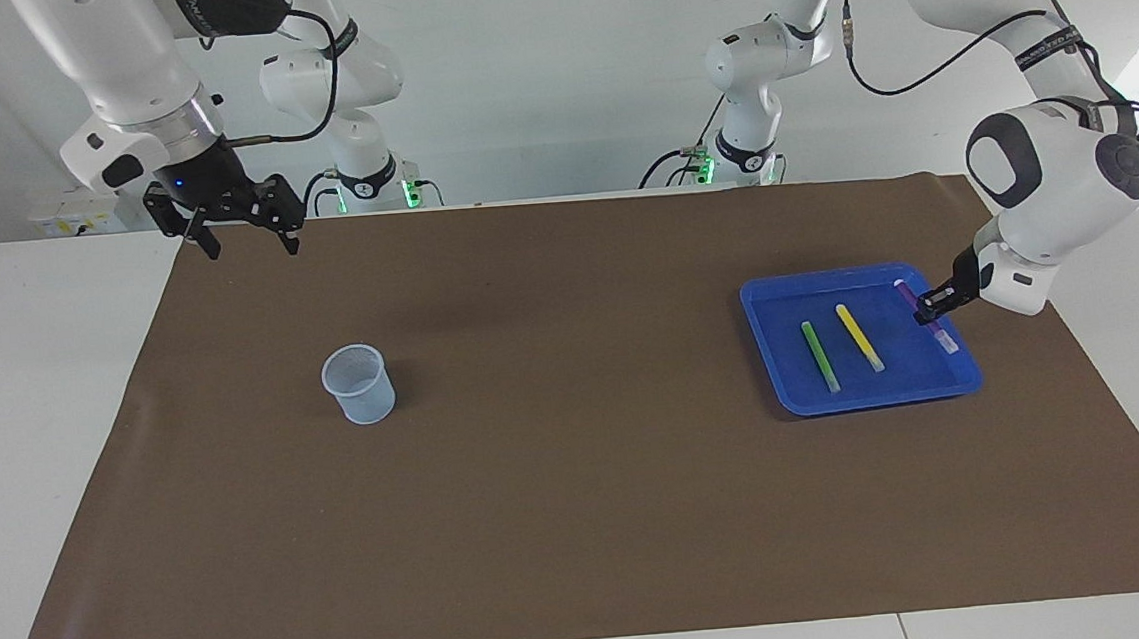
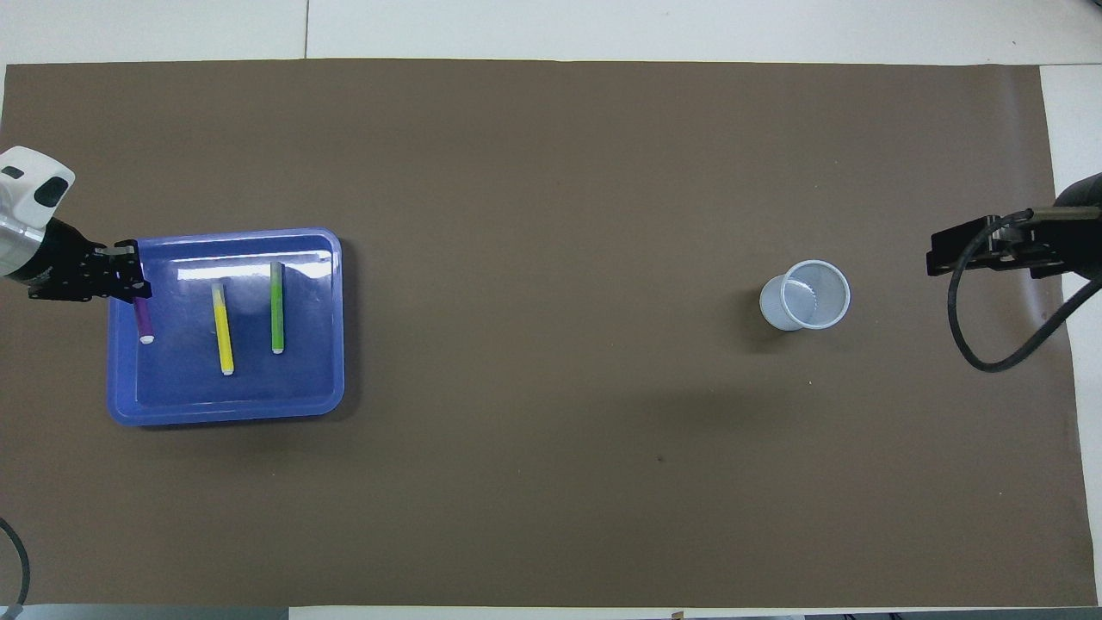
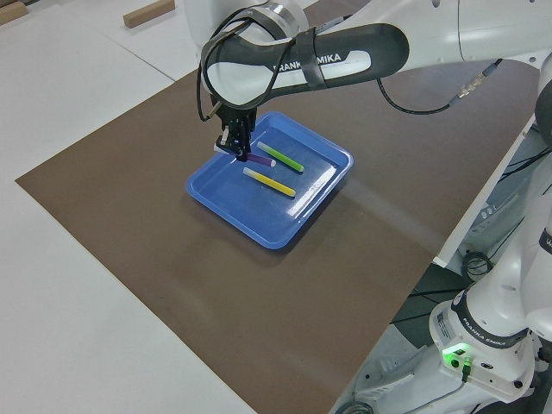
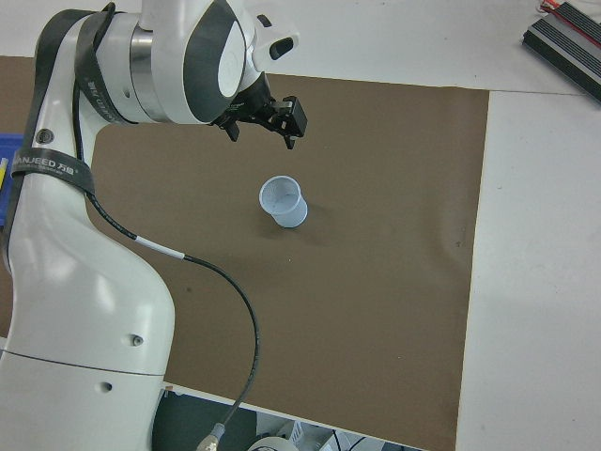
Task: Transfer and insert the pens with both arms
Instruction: 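Lift the purple pen with the left gripper toward the right gripper, then grasp the purple pen with the right gripper while the left gripper holds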
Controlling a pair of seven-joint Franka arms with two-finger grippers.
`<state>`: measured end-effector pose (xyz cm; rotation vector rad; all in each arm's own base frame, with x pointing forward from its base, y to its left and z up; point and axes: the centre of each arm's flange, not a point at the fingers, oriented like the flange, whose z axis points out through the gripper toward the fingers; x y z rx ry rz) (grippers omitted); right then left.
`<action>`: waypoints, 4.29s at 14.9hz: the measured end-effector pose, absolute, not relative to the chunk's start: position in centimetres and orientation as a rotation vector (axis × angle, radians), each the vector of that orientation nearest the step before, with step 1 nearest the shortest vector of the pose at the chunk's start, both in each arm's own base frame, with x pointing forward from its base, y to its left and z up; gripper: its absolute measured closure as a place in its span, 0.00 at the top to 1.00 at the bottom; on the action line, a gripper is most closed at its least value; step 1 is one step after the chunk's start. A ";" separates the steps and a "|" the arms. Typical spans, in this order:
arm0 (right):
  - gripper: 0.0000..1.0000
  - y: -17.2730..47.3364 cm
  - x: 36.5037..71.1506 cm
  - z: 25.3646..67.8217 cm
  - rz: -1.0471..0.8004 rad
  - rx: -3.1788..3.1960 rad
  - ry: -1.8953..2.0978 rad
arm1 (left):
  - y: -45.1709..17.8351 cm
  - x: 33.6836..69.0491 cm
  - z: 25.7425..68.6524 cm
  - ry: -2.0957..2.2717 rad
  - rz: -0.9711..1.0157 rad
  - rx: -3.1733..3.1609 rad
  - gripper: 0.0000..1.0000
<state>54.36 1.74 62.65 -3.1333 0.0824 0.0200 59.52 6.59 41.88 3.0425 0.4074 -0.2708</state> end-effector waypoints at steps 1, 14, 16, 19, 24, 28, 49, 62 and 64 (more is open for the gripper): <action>1.00 1.7 54.4 62.7 0.020 -3.133 0.082 | 5.9 59.7 43.1 0.453 -0.294 3.016 0.17; 1.00 1.7 54.4 62.7 0.020 -3.133 0.082 | -10.4 55.0 58.3 1.239 -0.604 2.423 0.17; 1.00 1.7 54.4 62.7 0.020 -3.133 0.082 | -12.9 54.6 58.6 1.320 -0.696 2.323 0.17; 1.00 1.7 54.4 62.7 0.020 -3.133 0.082 | -14.5 54.1 58.0 1.398 -0.833 2.160 0.17; 1.00 1.7 54.4 62.7 0.020 -3.133 0.082 | -17.8 51.6 56.0 1.409 -0.961 1.983 0.17; 1.00 2.0 54.4 62.7 0.020 -3.133 0.076 | -21.3 49.4 54.9 1.488 -0.973 1.863 0.17; 1.00 25.7 50.8 64.0 -0.063 -2.805 -0.047 | -27.9 45.7 53.0 1.678 -0.962 1.454 0.17; 1.00 32.1 52.1 63.0 -0.065 -2.680 0.082 | -27.8 45.9 53.2 1.693 -0.954 1.407 0.17; 0.99 32.1 52.1 63.0 -0.064 -2.680 0.083 | -27.8 45.9 53.2 1.694 -0.953 1.406 0.17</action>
